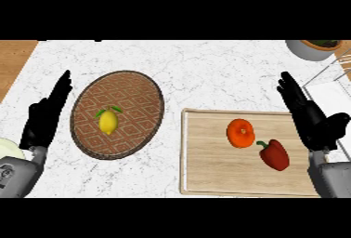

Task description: Pick the squash from the tray and place it in the tiered shelf

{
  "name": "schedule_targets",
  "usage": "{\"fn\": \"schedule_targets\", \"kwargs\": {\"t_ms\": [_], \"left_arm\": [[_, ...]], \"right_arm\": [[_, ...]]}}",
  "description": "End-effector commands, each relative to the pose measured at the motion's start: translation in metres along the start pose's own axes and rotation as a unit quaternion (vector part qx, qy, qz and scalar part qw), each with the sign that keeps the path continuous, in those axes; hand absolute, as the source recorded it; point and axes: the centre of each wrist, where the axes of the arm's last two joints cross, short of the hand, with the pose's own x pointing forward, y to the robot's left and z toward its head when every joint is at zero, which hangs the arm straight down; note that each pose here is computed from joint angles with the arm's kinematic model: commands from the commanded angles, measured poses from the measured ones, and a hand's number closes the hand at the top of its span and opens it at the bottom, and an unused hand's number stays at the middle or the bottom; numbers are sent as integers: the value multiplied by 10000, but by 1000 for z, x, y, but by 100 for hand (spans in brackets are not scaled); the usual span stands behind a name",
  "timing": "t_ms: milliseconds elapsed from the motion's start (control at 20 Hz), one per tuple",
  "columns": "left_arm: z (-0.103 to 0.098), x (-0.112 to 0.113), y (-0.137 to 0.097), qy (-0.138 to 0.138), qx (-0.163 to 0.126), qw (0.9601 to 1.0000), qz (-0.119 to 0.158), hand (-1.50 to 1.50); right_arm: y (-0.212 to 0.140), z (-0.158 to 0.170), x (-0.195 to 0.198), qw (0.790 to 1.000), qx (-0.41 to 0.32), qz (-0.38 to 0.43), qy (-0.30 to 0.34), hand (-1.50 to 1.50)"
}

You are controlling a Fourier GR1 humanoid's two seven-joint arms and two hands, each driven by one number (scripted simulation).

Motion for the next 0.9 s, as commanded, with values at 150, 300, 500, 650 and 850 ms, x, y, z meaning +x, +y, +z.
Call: {"fn": "schedule_targets", "kwargs": {"t_ms": [150,300,500,650,850], "left_arm": [[13,-37,-1,500,112,9972,539,0],[25,-54,15,1012,125,9924,695,0],[39,-64,22,996,67,9901,992,0],[48,-70,24,1083,-30,9879,1108,0],[59,-72,45,1073,42,9891,1007,0]], "right_arm": [[72,-26,38,9837,1329,-46,-1211,150],[-2,-22,24,9681,-292,2386,-713,150],[120,15,-5,9735,-692,1678,-1391,-150],[150,38,0,9825,42,1328,-1303,-150],[133,55,23,9701,-312,2168,-1046,-150]]}}
